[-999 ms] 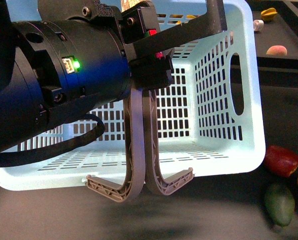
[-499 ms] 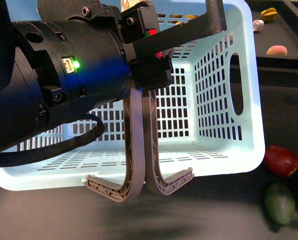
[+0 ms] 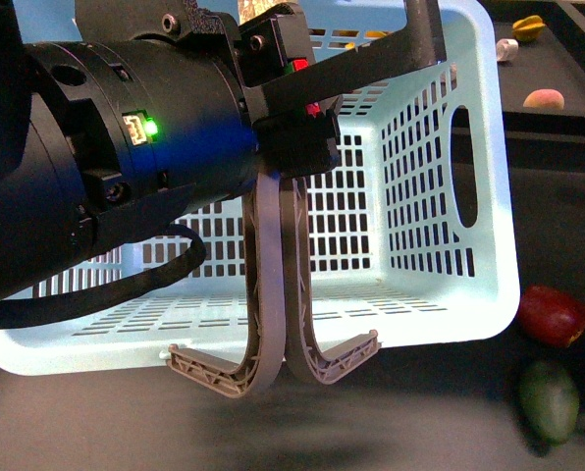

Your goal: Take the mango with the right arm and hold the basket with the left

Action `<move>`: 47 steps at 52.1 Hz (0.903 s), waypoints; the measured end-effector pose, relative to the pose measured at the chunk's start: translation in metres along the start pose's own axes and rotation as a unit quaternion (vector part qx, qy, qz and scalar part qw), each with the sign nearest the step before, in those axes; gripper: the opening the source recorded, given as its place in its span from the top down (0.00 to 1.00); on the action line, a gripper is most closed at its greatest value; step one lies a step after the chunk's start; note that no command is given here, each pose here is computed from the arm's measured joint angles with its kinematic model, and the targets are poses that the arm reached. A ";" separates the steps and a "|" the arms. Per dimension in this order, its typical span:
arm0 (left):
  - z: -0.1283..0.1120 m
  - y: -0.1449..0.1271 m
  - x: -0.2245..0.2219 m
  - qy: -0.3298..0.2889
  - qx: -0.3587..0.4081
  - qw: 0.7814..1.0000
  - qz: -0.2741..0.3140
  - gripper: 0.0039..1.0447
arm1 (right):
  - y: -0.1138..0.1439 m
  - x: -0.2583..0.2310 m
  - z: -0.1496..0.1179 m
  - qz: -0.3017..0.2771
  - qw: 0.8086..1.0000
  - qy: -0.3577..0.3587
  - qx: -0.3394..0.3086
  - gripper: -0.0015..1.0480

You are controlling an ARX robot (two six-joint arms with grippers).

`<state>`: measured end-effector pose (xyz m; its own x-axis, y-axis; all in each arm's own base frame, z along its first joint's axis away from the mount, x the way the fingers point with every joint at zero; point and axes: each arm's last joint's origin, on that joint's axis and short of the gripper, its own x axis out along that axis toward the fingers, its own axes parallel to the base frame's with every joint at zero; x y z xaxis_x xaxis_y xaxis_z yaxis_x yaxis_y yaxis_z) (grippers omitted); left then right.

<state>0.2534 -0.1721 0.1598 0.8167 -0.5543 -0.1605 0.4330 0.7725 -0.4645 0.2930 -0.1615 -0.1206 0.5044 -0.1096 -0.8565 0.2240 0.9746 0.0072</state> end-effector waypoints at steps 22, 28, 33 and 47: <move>0.000 0.000 0.000 0.000 0.000 1.000 0.000 0.95 | 0.018 -0.076 0.029 0.107 0.992 -0.062 0.034 0.47; 0.000 0.000 0.000 0.000 0.000 1.000 0.000 0.95 | 0.032 -0.112 0.056 0.154 0.982 -0.101 0.036 0.47; 0.000 0.000 0.000 0.000 0.000 1.000 0.000 0.95 | 0.048 -0.144 0.077 0.196 0.971 -0.134 0.030 0.47; 0.000 0.000 0.000 0.000 0.000 1.000 0.000 0.95 | 0.107 -0.230 0.113 0.290 0.932 -0.217 -0.023 0.47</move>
<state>0.2534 -0.1722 0.1598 0.8165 -0.5546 -0.1605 0.4333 0.7723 -0.4645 0.2956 -0.0547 0.1353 0.8210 0.3798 -0.4263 -0.2224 0.9004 0.3739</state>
